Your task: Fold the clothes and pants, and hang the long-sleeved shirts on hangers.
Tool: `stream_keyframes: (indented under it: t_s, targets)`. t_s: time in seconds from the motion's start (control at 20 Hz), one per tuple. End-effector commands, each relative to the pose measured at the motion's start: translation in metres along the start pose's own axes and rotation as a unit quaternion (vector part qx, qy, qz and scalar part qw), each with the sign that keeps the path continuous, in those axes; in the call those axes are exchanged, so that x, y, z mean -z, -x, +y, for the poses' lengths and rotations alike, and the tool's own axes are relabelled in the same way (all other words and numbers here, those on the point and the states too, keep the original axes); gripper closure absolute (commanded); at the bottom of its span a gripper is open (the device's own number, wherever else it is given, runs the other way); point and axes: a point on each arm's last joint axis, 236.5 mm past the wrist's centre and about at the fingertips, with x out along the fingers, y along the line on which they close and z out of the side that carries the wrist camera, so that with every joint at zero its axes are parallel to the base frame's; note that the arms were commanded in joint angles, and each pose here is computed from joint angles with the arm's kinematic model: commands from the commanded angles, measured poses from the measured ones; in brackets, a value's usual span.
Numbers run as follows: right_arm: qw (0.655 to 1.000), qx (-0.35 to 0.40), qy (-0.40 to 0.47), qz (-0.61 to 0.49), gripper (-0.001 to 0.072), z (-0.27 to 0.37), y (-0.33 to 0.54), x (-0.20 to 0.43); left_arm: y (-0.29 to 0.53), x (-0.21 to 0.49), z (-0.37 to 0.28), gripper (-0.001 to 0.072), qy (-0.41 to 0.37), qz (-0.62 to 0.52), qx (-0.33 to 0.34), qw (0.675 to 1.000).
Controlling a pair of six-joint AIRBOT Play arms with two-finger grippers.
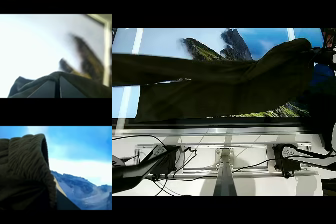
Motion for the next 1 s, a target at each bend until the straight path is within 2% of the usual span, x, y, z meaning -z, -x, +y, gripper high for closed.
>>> stream_keyframes:
  t_s: [0.0, 0.05, 0.15, 0.3, 0.45, 0.65, 0.95]
  targets:
    - [1.0, 0.023, 0.011, -0.015, 0.0686, -0.012, -0.002, -0.006, -0.05, 0.036, 0.059, 0.0692, 0.006, 0.091, -0.155, 0.984]
    - [0.999, 0.036, 0.009, -0.021, 0.0686, -0.02, -0.009, -0.006, -0.079, 0.043, 0.062, 0.0692, 0.016, 0.106, -0.148, 0.983]
    - [0.999, 0.038, -0.025, -0.004, 0.0686, -0.03, -0.028, 0.012, -0.136, 0.058, 0.07, 0.0691, 0.09, 0.121, -0.126, 0.981]
    - [0.99, 0.038, -0.134, 0.035, 0.0686, -0.045, -0.061, 0.054, -0.206, 0.05, 0.05, 0.0691, 0.231, 0.083, -0.015, 0.969]
    - [0.973, 0.036, -0.226, 0.029, 0.0687, -0.05, -0.091, 0.071, -0.245, 0.035, 0.047, 0.0692, 0.29, 0.035, 0.036, 0.956]
    - [0.958, 0.036, -0.286, -0.007, 0.0686, -0.047, -0.112, 0.064, -0.274, 0.04, 0.059, 0.0691, 0.299, 0.014, 0.02, 0.954]
    - [0.954, 0.051, -0.291, -0.042, 0.0685, -0.05, -0.115, 0.048, -0.295, 0.003, 0.043, 0.069, 0.227, -0.101, -0.007, 0.969]
